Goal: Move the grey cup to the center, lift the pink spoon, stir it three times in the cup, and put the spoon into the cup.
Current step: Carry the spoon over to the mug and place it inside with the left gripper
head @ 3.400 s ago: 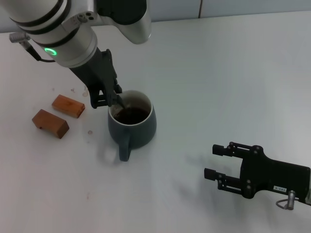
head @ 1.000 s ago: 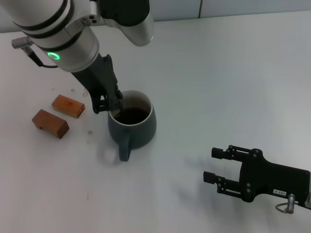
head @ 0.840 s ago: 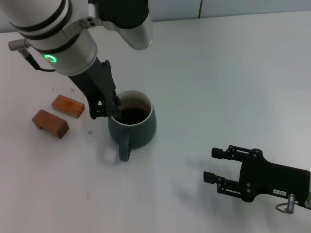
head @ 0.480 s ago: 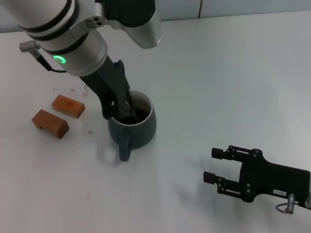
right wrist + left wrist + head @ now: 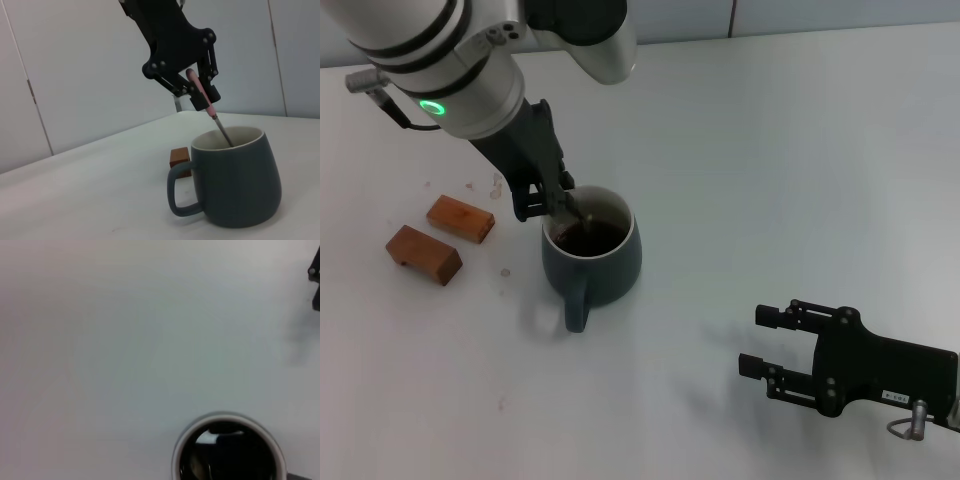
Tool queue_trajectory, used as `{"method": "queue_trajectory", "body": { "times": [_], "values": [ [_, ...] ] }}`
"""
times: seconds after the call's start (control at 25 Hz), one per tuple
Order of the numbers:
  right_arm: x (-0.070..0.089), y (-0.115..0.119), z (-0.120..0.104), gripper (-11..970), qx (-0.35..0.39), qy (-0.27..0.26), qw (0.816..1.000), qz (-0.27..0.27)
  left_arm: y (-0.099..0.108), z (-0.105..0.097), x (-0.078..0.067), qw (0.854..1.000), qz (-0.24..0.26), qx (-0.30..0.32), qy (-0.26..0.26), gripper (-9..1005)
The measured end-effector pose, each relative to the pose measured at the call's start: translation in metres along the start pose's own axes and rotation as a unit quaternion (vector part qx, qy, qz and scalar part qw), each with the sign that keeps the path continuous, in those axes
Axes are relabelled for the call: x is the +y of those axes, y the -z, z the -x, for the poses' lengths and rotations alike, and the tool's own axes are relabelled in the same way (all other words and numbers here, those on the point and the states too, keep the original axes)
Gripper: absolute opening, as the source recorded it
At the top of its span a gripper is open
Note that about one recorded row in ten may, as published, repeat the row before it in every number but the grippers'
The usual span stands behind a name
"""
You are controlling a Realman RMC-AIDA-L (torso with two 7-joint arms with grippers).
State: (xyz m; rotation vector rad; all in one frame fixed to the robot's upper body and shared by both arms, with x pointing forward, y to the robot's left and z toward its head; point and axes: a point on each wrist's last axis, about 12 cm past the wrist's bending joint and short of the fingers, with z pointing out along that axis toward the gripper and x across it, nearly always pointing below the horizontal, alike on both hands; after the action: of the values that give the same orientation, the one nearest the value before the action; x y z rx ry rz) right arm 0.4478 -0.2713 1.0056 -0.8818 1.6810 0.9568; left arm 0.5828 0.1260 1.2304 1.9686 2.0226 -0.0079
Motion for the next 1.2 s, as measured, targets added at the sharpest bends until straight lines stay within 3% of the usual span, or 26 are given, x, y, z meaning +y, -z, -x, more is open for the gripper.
{"method": "queue_trajectory", "body": {
  "times": [1.0, 1.2],
  "values": [
    [0.000, -0.001, 0.000, 657, 0.003, -0.005, 1.000, 0.005, -0.004, 0.000, -0.007, 0.999, -0.045, -0.010, 0.009, 199],
    [0.000, -0.001, 0.000, 657, 0.004, -0.005, 1.000, 0.005, 0.005, 0.002, -0.008, 0.998, -0.042, -0.046, 0.007, 305]
  ]
}}
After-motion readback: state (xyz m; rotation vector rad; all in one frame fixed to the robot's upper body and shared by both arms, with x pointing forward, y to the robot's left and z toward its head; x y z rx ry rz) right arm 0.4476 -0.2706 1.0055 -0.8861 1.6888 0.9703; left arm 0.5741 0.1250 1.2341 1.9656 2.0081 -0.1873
